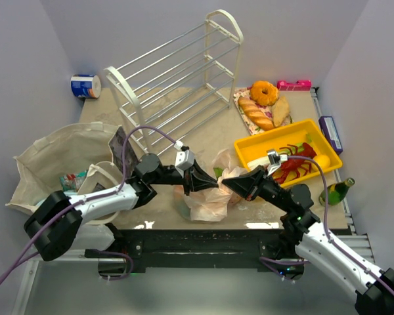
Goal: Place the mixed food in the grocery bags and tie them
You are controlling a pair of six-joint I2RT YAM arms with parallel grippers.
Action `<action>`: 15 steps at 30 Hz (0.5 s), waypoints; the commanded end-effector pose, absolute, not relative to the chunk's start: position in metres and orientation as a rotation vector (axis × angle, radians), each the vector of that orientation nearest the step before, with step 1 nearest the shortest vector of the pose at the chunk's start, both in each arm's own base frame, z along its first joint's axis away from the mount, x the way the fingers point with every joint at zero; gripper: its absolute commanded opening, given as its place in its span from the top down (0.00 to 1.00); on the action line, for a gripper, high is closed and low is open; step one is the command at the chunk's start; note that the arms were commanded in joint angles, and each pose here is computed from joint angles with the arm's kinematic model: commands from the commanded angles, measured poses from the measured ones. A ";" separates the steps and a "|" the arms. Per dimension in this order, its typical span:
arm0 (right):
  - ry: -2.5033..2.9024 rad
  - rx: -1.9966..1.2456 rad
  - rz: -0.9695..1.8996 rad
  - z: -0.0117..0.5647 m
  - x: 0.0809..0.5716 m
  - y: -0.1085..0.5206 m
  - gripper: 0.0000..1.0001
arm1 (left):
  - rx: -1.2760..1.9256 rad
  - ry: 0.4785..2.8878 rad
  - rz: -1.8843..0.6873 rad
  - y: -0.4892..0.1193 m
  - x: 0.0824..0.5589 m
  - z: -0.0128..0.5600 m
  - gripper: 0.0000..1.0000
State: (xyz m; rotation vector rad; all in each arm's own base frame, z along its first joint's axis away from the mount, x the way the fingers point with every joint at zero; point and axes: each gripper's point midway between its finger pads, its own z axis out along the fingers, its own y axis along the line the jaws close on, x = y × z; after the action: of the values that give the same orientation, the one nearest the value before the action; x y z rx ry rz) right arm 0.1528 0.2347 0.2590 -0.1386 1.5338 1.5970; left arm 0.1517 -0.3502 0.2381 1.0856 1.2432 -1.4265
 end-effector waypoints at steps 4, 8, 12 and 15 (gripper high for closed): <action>1.525 -0.146 1.551 0.261 0.158 0.233 1.00 | 1.047 1.153 -1.416 -0.345 0.147 0.264 1.00; 1.539 -0.162 1.515 0.263 0.160 0.233 1.00 | 0.986 1.205 -1.360 -0.342 0.158 0.263 1.00; 1.611 -0.180 1.436 0.256 0.163 0.230 0.98 | 0.899 1.287 -1.282 -0.338 0.177 0.261 1.00; 1.623 -0.210 1.388 0.261 0.162 0.227 0.84 | 0.882 1.326 -1.263 -0.339 0.184 0.259 1.00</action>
State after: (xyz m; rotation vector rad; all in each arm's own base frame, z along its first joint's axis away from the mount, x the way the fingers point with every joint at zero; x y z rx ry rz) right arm 0.1605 0.2329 0.2544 -0.1613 1.5994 1.4894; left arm 0.1645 -0.3417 0.2423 0.9637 1.3284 -1.3465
